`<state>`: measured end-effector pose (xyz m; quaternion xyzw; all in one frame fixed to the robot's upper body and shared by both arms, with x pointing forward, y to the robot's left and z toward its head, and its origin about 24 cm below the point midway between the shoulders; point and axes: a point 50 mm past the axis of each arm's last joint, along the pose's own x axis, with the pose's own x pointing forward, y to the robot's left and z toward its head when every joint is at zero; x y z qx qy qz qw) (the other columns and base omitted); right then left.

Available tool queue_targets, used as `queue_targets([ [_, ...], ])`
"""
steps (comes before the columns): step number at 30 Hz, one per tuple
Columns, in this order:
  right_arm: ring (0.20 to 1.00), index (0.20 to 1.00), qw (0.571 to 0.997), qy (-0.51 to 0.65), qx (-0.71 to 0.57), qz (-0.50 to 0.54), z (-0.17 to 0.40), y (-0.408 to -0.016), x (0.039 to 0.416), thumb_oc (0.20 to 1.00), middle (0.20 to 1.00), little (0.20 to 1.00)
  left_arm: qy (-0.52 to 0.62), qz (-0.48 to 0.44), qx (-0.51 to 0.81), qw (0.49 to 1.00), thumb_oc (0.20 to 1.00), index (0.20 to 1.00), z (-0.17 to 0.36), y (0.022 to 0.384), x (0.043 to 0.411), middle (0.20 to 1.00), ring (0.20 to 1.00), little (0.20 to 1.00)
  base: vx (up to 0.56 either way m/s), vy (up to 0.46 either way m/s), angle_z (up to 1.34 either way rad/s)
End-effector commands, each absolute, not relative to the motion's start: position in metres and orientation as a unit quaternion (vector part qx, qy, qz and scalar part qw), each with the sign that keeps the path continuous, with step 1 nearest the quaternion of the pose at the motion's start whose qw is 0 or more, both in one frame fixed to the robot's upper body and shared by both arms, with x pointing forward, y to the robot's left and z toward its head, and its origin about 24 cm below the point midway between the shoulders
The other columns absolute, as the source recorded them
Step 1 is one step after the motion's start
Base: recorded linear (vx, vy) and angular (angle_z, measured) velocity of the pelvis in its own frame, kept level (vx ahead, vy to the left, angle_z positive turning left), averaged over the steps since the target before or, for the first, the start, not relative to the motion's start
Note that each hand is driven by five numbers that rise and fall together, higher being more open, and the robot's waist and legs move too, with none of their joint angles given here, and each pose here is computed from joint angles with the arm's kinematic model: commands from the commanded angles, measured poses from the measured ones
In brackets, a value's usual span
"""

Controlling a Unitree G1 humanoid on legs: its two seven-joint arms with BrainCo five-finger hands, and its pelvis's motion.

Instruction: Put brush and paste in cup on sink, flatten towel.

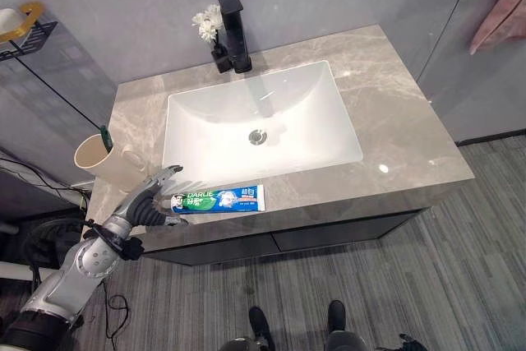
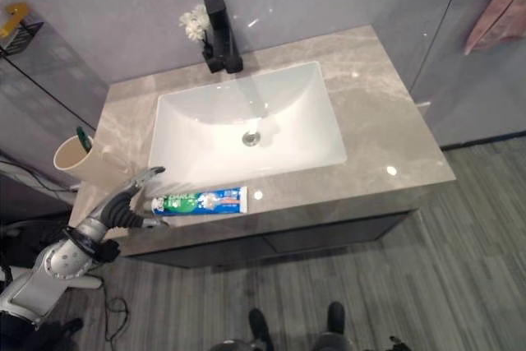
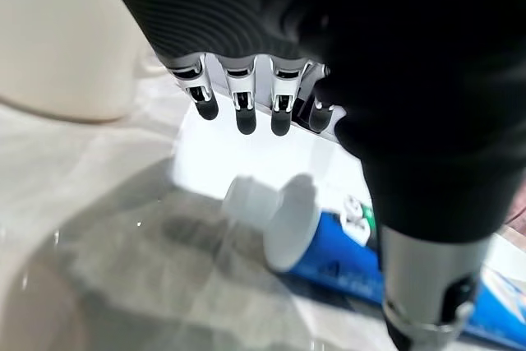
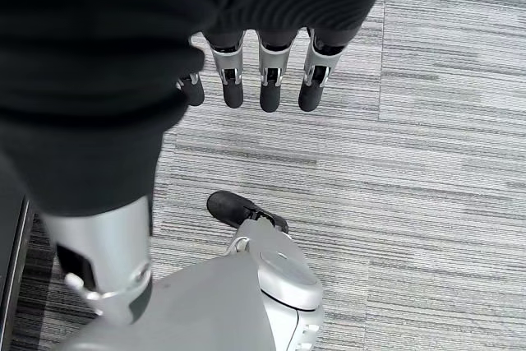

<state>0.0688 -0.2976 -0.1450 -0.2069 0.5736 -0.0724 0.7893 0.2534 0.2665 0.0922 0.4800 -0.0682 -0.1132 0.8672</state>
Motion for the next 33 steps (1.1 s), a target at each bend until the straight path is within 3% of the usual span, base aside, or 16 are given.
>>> queue_targets([
  [1,1.000,1.000,0.792,0.567,-0.210,-0.084,-0.141,-0.304,0.081,1.000,1.000,1.000,-0.138,-0.079,0.508,0.847,1.000,1.000,0.130,0.269,0.271,1.000,1.000,1.000,0.00,0.000,0.00],
  [24,1.000,1.000,0.801,0.552,-0.213,-0.089,-0.138,-0.304,0.090,1.000,1.000,1.000,-0.100,-0.102,0.525,0.839,1.000,1.000,0.108,0.269,0.268,1.000,1.000,1.000,0.00,0.000,0.00],
  [25,1.000,1.000,0.803,0.549,-0.214,-0.087,-0.138,-0.304,0.092,1.000,1.000,1.000,-0.099,-0.104,0.526,0.838,0.875,0.875,0.107,0.268,0.267,0.875,0.875,0.875,0.00,0.000,0.00],
  [28,1.000,1.000,0.806,0.545,-0.215,-0.086,-0.138,-0.303,0.094,1.000,1.000,1.000,-0.095,-0.103,0.525,0.839,0.705,0.705,0.104,0.269,0.267,0.705,0.705,0.705,0.00,0.000,0.00],
  [30,1.000,1.000,0.807,0.542,-0.215,-0.087,-0.137,-0.303,0.096,1.000,1.000,1.000,-0.096,-0.103,0.525,0.840,0.620,0.620,0.105,0.269,0.267,0.620,0.620,0.620,0.00,0.000,0.00],
  [33,1.000,1.000,0.810,0.539,-0.214,-0.083,-0.137,-0.301,0.098,1.000,1.000,1.000,-0.095,-0.097,0.514,0.847,0.570,0.570,0.103,0.270,0.266,0.570,0.570,0.570,0.00,0.000,0.00],
])
